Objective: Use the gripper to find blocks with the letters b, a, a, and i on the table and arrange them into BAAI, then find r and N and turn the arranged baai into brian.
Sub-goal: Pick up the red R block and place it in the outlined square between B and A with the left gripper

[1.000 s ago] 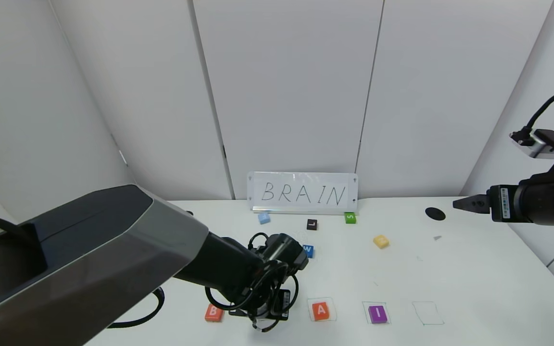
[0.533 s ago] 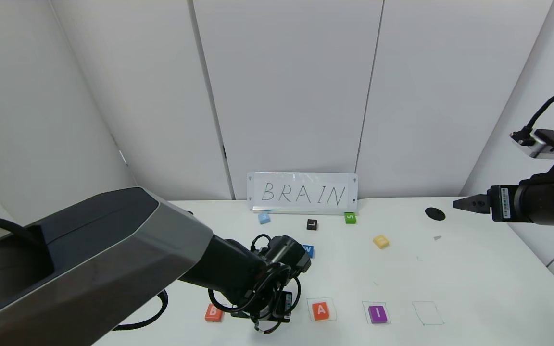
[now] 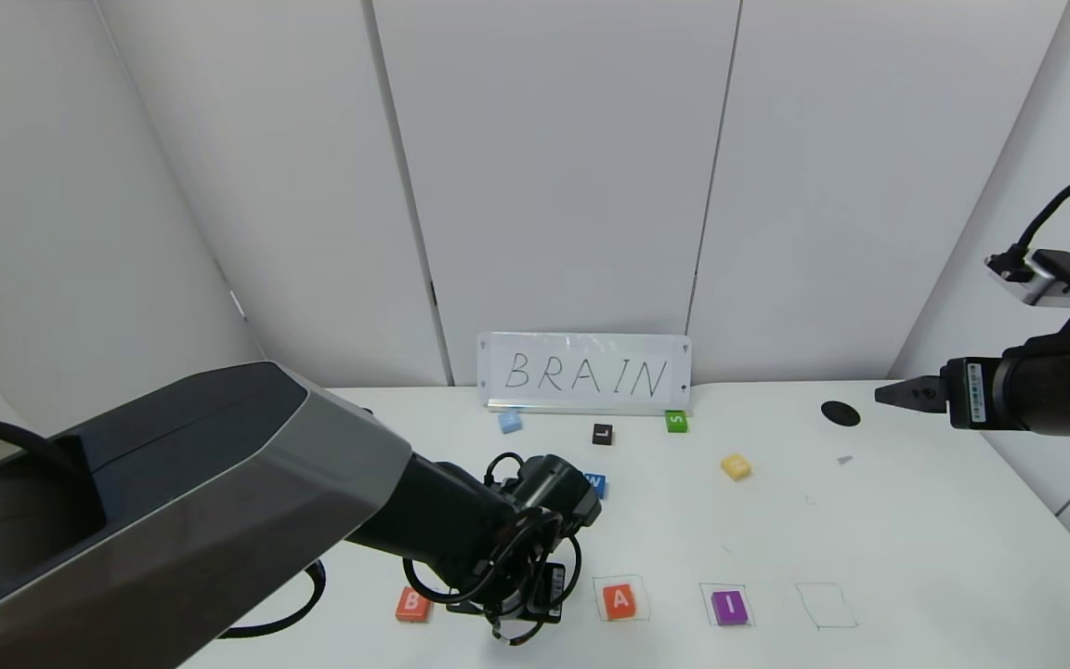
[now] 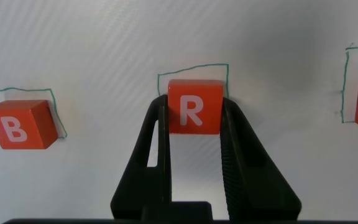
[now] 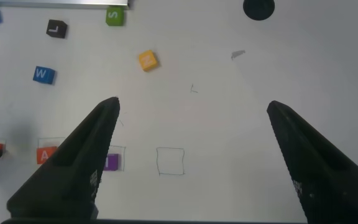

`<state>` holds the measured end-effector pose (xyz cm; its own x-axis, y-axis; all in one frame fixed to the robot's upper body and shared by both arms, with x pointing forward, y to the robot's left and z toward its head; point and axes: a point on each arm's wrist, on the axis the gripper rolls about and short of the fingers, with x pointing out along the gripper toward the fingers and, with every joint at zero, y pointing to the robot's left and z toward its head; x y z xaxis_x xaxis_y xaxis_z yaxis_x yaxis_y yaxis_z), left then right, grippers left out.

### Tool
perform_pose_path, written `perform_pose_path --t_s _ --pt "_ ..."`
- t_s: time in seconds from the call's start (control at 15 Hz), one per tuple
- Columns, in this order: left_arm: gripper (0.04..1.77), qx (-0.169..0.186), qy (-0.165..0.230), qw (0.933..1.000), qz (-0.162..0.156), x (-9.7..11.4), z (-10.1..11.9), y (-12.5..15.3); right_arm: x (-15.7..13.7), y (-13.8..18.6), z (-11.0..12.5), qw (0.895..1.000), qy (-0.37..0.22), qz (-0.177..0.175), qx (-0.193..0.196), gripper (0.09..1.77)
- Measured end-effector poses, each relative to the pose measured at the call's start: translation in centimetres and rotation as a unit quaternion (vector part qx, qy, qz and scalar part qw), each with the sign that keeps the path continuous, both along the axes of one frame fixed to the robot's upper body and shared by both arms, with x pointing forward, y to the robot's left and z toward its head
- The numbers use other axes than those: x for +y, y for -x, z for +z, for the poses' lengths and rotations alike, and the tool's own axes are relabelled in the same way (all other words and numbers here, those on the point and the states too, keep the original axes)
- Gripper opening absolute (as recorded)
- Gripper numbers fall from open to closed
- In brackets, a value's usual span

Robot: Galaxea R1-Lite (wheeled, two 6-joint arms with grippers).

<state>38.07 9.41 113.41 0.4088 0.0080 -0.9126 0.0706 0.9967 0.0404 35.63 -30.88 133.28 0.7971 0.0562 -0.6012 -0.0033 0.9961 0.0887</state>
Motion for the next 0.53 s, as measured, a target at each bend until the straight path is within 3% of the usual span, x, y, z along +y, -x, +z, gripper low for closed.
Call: perform_pose_path --t_s 0.53 --pt "0.52 0.001 -0.001 1.0000 0.000 0.04 -0.06 0.05 0.02 -0.05 -0.08 1.000 0.000 0.000 0.001 1.71"
